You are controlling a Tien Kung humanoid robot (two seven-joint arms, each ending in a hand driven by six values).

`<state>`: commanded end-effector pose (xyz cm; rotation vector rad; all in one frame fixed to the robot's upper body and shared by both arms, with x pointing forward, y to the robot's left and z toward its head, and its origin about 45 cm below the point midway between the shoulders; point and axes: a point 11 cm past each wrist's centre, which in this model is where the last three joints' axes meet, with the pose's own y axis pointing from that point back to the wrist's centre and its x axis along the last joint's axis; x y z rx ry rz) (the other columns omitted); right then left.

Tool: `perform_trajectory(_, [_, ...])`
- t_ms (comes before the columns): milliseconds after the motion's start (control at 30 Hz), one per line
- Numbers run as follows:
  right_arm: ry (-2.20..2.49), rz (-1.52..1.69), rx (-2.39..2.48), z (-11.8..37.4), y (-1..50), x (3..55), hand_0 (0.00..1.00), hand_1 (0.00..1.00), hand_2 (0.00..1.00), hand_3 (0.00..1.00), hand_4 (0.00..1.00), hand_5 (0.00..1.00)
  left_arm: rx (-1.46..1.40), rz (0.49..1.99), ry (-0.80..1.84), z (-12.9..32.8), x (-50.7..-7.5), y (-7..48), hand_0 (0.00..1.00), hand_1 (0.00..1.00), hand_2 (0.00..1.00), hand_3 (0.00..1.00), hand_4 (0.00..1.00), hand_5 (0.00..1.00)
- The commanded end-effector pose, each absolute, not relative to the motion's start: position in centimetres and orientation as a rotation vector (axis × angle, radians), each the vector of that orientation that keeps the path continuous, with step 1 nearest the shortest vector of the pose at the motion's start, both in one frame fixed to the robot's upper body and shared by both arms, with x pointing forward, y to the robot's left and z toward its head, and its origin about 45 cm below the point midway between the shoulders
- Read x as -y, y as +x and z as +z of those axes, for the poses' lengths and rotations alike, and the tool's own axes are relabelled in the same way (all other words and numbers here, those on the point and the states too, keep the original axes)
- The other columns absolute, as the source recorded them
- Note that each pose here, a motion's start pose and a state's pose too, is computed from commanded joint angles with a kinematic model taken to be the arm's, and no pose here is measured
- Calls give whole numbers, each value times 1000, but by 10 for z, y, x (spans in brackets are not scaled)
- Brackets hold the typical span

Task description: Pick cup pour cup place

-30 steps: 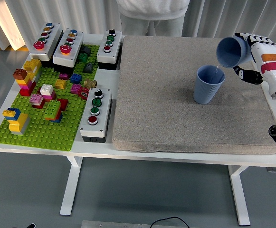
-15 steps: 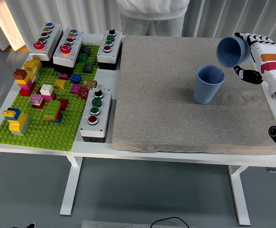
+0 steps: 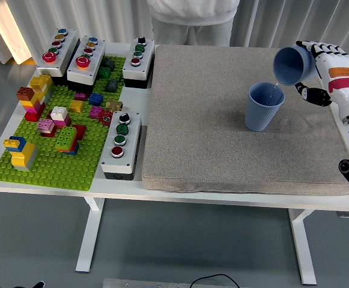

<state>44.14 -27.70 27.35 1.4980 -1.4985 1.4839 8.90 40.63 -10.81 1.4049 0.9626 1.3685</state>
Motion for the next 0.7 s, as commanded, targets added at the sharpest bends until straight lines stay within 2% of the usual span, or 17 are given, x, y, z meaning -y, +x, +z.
perform_trajectory(700, [1480,1496,1485,270,439,271,855,664,551,580,511,2,-968,1365,1414,-109,-407,84,746,777,837,662,545,932])
